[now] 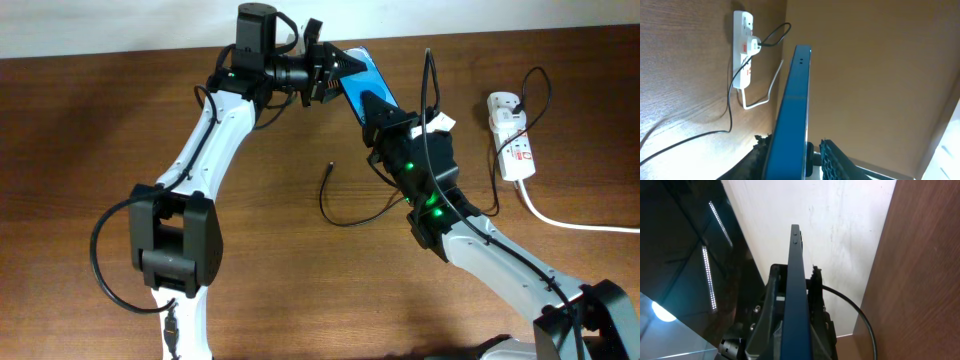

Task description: Plug charger to phone and switch on socket

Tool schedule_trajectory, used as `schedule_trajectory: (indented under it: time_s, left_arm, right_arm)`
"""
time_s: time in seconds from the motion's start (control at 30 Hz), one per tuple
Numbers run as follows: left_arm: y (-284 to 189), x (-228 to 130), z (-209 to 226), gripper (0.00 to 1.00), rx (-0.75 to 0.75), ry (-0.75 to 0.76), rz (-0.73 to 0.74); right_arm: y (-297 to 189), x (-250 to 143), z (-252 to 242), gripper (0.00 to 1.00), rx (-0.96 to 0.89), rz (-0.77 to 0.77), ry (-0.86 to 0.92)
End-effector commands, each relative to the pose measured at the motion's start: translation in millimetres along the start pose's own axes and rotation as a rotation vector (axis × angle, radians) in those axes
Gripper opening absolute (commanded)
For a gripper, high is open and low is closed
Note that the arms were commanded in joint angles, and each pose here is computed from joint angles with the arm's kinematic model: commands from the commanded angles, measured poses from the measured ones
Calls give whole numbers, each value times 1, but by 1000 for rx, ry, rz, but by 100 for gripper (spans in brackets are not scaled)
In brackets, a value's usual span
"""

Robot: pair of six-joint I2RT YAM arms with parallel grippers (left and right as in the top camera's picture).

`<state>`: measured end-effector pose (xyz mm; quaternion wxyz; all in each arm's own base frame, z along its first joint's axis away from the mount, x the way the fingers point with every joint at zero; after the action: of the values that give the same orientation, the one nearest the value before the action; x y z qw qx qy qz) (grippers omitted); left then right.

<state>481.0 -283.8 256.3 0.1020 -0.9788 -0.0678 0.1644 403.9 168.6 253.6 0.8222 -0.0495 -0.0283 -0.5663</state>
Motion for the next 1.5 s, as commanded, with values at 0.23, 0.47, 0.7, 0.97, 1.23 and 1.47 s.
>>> schedule_trajectory:
  time_s: [0.23, 0.47, 0.7, 0.97, 1.23, 1.47]
  left_arm:
    - [-1, 4, -5, 19, -1, 12, -38]
    - [-1, 5, -5, 7, 0, 13, -46]
    - [-1, 5, -5, 0, 0, 12, -46]
    - [-1, 5, -5, 0, 0, 13, -46]
    - [-1, 5, -5, 0, 0, 13, -46]
    - [-1, 6, -4, 0, 2, 13, -55]
  right_arm:
    - [1, -2, 7, 4, 20, -1, 2]
    - [0, -8, 5, 4, 6, 10, 0]
    - [0, -8, 5, 4, 6, 10, 0]
    - [0, -8, 5, 4, 6, 9, 1]
    - [0, -7, 5, 21, 6, 8, 1]
    - [0, -6, 5, 33, 6, 7, 1]
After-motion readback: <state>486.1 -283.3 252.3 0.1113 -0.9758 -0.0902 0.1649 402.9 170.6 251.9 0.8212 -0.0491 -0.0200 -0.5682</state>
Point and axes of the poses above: each gripper's point midway between its finger pads, its own y axis out along the fingers, its own z axis along the line the jaws close on, x = y × z, the point moved 3 cm from there along -y, back along the fingers, and after that the axes turned 15 degrees about -y, right-handed, at the moved point
